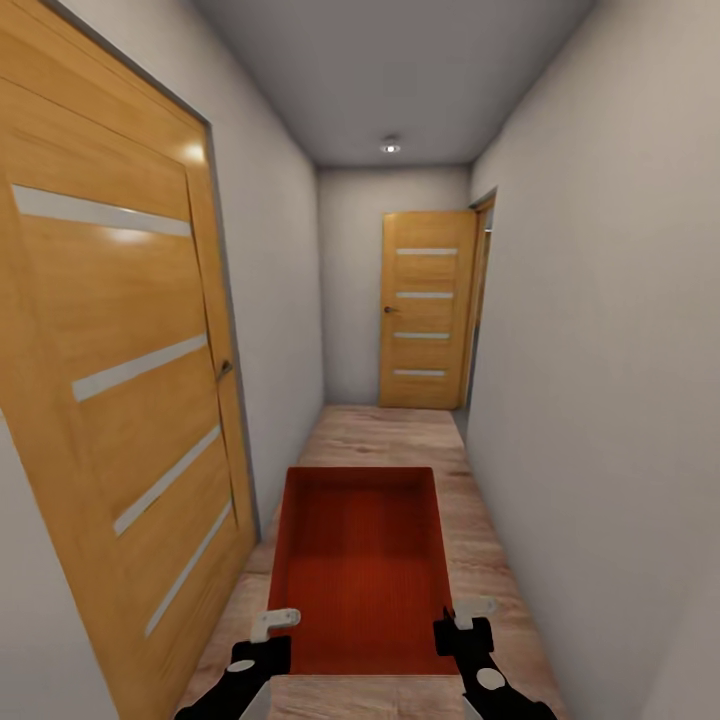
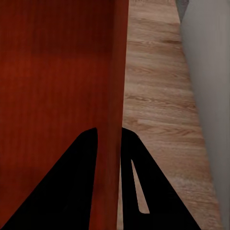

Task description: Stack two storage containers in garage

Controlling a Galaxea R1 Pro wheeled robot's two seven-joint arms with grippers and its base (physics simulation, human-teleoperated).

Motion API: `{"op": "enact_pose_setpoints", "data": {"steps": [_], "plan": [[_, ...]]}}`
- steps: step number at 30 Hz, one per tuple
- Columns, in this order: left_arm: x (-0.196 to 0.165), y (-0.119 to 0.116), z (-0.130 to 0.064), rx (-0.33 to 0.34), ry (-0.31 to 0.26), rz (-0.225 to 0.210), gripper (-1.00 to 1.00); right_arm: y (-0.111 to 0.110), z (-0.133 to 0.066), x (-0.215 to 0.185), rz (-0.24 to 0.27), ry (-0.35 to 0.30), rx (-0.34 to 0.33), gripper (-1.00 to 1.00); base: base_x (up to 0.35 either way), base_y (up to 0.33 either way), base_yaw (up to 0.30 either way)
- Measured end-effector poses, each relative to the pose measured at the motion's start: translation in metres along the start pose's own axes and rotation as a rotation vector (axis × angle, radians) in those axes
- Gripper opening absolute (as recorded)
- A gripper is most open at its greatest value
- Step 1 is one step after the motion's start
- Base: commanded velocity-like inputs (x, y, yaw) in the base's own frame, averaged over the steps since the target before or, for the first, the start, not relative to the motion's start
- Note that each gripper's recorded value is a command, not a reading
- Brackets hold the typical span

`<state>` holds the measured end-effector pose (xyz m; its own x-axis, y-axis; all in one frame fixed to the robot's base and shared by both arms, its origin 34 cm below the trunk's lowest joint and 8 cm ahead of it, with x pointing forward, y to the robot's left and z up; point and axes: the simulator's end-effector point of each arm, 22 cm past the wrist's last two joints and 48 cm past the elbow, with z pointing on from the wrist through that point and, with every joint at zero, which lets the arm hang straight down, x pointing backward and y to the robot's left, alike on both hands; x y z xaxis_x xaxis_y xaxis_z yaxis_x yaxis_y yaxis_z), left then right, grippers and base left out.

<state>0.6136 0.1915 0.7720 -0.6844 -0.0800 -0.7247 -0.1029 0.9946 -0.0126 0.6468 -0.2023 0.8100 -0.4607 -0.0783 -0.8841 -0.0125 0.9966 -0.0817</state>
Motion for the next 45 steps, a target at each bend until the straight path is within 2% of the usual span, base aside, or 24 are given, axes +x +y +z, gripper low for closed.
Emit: {"op": "enact_pose_setpoints", "data": {"steps": [45], "plan": [[-0.0001, 0.0000, 0.0000, 0.000, 0.000, 0.000, -1.00, 0.0000, 0.0000, 0.0000, 0.000, 0.000, 0.000, -1.00, 0.323, 0.000, 0.000]]}}
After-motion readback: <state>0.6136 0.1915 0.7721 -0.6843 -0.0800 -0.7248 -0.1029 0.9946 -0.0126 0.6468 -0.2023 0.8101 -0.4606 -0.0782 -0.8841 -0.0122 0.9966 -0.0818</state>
